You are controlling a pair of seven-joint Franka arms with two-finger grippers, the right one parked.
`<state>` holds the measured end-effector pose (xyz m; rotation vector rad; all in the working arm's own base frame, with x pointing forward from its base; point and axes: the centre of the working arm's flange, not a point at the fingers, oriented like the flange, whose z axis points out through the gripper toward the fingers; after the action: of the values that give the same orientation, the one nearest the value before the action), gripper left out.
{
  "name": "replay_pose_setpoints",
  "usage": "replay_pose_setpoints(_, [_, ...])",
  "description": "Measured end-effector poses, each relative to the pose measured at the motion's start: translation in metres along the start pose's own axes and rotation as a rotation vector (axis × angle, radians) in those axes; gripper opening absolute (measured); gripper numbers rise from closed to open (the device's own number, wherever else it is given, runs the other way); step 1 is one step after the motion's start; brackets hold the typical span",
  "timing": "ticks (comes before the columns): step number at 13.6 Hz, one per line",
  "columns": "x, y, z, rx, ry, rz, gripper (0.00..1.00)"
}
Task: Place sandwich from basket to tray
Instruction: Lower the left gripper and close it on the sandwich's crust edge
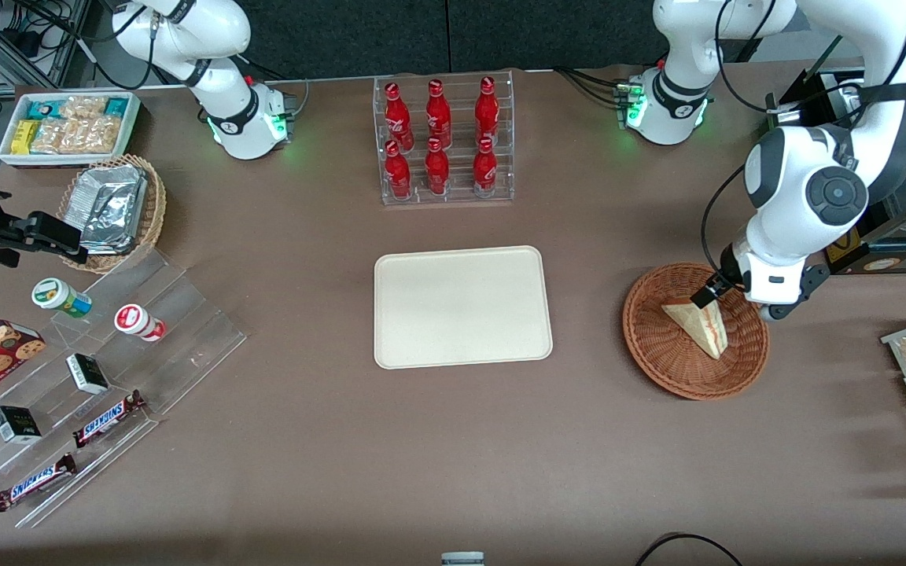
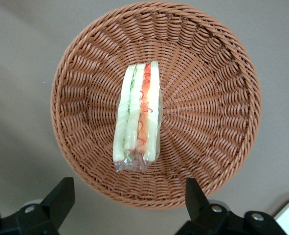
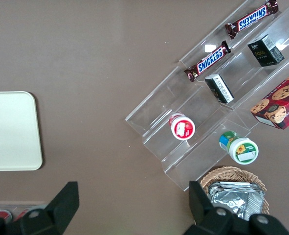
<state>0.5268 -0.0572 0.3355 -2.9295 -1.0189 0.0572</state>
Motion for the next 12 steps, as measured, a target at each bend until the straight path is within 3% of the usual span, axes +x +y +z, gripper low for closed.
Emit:
replay_pose_setpoints(5, [0.004,-0.006,0.047,-0.021,0.017,-0.016,1.0])
replay_pose_setpoints(11, [0.004,-0.01,0.069,0.013,0.013,0.003,1.0])
replay_pose_setpoints(12, [0.004,-0.01,0.071,0.015,0.012,0.003,0.91])
